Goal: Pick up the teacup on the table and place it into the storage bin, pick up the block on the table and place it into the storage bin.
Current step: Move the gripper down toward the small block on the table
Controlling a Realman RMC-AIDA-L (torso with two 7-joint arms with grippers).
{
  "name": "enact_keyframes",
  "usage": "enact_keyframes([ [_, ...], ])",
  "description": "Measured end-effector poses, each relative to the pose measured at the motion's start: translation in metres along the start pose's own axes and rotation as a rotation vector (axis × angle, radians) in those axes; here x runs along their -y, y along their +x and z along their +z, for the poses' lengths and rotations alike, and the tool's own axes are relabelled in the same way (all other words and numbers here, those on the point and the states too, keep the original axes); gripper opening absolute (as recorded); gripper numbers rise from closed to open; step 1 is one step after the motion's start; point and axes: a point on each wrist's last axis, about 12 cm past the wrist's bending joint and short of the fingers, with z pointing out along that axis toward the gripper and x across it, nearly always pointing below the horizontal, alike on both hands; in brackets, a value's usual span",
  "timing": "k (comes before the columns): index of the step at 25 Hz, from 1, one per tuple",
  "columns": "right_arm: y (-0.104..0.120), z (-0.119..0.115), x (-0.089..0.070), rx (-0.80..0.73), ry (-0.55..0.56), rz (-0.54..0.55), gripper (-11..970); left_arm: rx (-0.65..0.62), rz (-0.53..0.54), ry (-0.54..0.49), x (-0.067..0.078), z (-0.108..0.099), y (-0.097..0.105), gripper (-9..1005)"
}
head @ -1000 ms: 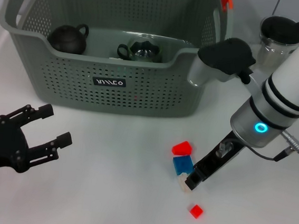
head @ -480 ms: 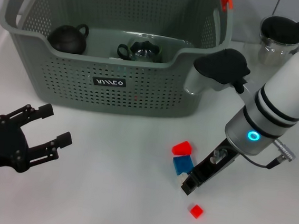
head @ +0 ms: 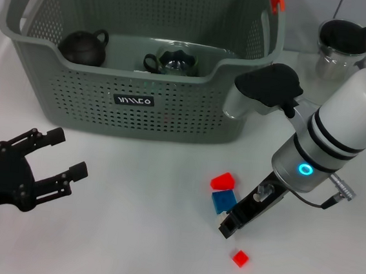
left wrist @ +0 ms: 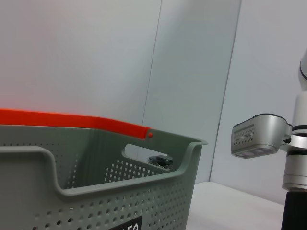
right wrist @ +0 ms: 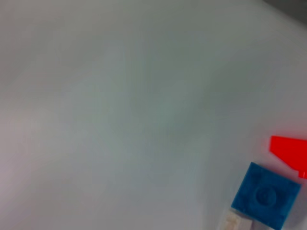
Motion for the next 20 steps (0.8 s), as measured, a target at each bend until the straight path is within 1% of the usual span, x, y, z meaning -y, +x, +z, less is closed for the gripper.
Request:
enact_keyframes([
  [20,0.0016,0.0059,0.0023,0.006,-0.003,0.033,255,-0.006,-0.004,-0.005,-0.0003,0.0012,0.0013,824],
])
